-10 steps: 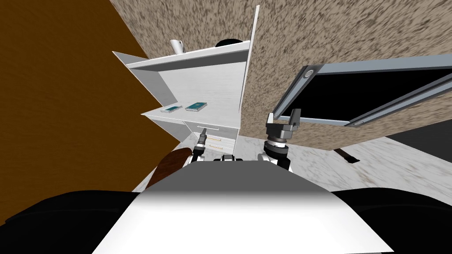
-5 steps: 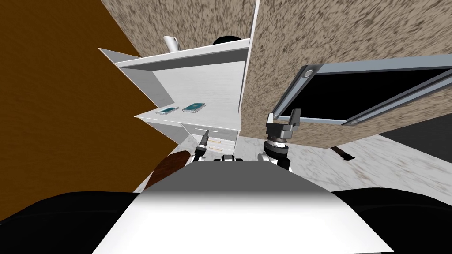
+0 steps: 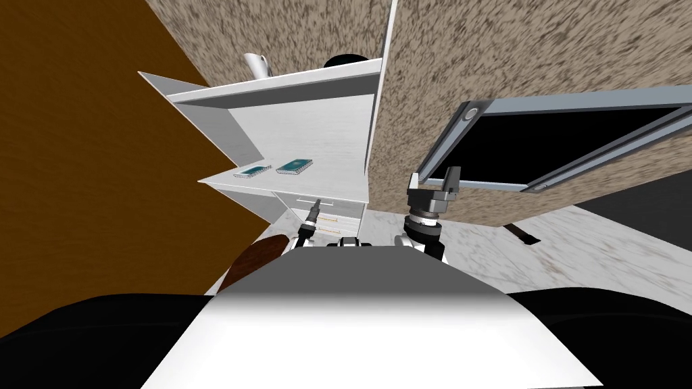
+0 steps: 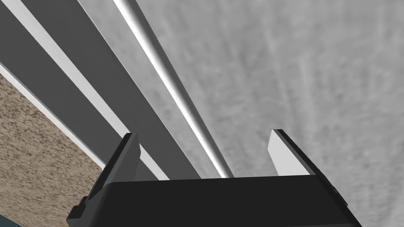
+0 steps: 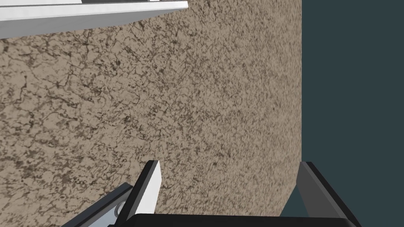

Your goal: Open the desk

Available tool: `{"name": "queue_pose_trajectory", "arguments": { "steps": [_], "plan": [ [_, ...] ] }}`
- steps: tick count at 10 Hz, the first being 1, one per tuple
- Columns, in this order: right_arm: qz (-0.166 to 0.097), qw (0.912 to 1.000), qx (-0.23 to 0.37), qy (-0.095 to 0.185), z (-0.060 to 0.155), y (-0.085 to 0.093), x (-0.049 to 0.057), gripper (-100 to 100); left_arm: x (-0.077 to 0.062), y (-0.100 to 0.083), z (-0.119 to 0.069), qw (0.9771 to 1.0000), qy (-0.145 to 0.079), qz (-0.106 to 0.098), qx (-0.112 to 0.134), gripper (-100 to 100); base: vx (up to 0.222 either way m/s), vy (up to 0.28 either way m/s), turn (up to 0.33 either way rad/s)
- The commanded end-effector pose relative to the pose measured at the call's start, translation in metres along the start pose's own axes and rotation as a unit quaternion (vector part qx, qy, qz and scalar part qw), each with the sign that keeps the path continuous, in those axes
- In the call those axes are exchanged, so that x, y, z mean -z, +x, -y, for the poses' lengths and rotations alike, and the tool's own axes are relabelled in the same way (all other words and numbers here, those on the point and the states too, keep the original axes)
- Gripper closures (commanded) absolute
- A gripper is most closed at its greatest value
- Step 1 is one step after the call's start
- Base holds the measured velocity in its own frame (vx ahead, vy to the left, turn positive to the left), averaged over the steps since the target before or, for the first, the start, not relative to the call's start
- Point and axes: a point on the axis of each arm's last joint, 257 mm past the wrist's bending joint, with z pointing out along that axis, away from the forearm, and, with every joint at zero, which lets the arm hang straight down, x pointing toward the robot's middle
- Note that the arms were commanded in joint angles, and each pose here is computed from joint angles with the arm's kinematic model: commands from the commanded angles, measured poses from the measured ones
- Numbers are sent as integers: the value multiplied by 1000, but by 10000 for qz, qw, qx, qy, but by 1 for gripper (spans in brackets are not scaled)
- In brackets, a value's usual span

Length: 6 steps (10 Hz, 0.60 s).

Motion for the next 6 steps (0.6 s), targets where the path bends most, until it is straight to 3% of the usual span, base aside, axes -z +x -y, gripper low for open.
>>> {"name": "queue_pose_trajectory", "arguments": {
  "steps": [1,4,6],
  "plan": [
    [0,10000,0,0,0,0,0,0,3,5,-5,10000,-3,-15,4,100,-49,13,28],
    [0,10000,0,0,0,0,0,0,3,2,2,10000,41,-28,22,100,-66,12,10],
    [0,10000,-1,-1,0,0,0,0,6,0,4,10000,15,-54,21,100,-166,28,16]
  ]
}}
